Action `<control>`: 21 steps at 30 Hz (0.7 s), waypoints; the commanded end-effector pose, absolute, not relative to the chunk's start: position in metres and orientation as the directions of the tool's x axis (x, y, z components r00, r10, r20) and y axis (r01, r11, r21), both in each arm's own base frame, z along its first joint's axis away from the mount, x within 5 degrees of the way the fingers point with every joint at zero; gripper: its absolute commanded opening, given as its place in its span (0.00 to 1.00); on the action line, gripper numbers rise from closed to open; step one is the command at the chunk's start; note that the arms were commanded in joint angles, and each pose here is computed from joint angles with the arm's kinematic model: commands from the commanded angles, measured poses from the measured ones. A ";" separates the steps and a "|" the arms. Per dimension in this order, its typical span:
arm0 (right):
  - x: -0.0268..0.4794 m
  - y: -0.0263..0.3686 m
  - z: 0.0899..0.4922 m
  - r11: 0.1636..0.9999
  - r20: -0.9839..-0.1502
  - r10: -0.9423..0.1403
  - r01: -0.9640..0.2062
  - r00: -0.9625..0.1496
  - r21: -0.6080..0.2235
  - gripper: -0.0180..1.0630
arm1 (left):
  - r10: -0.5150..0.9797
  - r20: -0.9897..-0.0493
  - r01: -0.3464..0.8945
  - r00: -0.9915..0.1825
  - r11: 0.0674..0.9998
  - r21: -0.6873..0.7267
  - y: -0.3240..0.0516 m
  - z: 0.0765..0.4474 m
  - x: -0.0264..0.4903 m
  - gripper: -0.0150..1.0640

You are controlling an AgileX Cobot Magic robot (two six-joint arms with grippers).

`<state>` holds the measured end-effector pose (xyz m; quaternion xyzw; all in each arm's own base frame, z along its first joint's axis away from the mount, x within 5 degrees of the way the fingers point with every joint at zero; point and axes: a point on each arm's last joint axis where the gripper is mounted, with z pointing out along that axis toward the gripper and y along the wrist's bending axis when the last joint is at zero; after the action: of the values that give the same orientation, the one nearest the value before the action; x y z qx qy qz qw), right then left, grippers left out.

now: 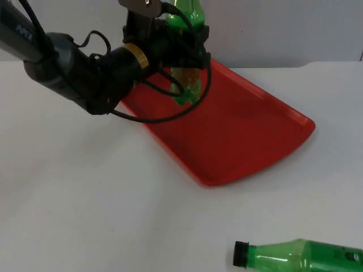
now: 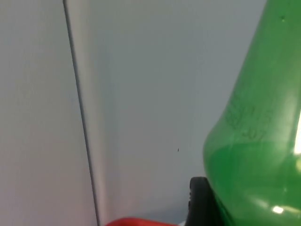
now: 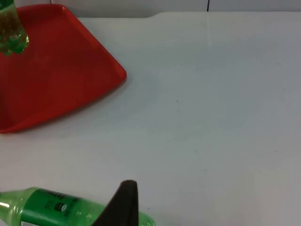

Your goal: Place the bottle upright on the tray.

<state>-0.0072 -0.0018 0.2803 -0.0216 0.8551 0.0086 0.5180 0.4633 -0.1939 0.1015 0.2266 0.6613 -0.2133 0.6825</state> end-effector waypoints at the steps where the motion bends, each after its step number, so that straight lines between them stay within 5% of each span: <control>1: -0.007 -0.002 0.280 0.999 -0.888 -0.028 -0.038 -0.458 -0.012 0.99 | -0.017 -0.998 0.588 0.054 0.808 0.018 -0.195 0.104 0.463 0.01; 21: -0.007 -0.002 0.280 0.999 -0.888 -0.028 -0.038 -0.458 -0.012 0.99 | -0.003 -0.999 0.596 0.047 0.803 0.026 -0.195 0.094 0.462 0.01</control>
<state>-0.0072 -0.0018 0.2803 -0.0216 0.8551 0.0086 0.5180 0.4626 -0.1939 0.0915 0.2281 0.6630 -0.2139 0.6802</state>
